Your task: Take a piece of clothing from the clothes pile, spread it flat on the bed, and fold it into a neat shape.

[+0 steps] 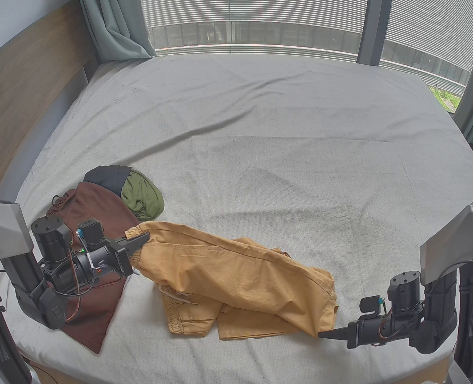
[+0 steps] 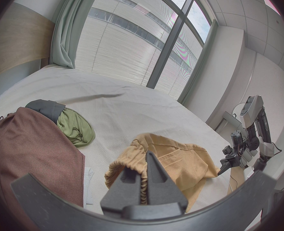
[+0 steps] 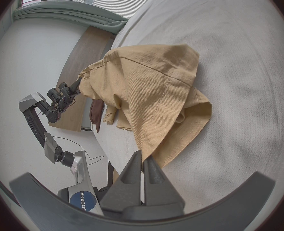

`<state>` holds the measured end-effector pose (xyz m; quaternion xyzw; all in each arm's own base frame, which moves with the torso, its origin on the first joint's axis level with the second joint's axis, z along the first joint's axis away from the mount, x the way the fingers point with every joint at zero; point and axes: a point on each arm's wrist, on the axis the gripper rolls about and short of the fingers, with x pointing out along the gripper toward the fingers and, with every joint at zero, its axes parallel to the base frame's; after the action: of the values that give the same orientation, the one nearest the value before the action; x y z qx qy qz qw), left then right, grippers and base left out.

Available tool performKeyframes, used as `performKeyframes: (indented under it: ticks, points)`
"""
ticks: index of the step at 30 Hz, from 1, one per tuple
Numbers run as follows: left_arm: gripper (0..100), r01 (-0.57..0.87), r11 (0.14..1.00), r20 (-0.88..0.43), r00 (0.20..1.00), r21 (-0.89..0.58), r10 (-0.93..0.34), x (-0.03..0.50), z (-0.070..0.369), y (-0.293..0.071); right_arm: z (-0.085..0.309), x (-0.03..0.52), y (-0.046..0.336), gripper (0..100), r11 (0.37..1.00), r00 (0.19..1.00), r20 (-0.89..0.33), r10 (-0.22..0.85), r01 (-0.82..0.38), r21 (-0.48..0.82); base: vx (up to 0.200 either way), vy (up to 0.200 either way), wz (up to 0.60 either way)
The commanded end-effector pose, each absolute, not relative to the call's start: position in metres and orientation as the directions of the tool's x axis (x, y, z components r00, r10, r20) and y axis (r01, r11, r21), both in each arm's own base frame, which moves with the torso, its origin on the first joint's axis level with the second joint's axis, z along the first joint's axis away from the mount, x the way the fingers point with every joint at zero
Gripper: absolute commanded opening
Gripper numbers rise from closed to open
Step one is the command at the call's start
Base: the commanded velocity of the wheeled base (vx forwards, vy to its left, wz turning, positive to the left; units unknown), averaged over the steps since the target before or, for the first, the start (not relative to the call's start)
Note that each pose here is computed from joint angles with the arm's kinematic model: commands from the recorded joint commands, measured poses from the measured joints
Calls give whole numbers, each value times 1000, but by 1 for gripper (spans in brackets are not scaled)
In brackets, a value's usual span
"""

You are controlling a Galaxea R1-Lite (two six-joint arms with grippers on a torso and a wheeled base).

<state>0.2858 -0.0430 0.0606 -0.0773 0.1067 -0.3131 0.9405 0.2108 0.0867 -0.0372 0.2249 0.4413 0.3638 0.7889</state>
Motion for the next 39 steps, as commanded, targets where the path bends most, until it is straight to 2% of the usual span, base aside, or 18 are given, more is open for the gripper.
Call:
performKeyframes:
  ticks: [1, 4, 5, 9, 18, 39]
  points:
    - [0, 573, 792, -152, 781, -211, -605, 286, 61, -43, -43, 211, 86, 0, 640, 336, -546, 767, -360, 679, 0, 0, 0]
    - [0, 572, 792, -153, 781, -212, -605, 286, 60, -43, -40, 213, 85, 0, 638, 349, -535, 769, -368, 677, 0, 0, 0]
    - [0, 572, 792, -153, 781, -213, -605, 286, 60, -43, -40, 213, 85, 100, 639, 352, -535, 768, -367, 676, 0, 0, 0]
    - [0, 572, 792, -153, 781, -212, -605, 286, 60, -43, -36, 217, 84, 100, 637, 370, -521, 770, -378, 672, 0, 0, 0]
    - [0, 573, 791, -155, 780, -213, -606, 285, 60, -43, -9, 241, 74, 100, 628, 501, -413, 760, -406, 664, 0, 0, 0]
    - [0, 574, 791, -155, 779, -212, -608, 285, 60, -44, -12, 252, 76, 100, 626, 516, -398, 758, -405, 666, 0, 0, 0]
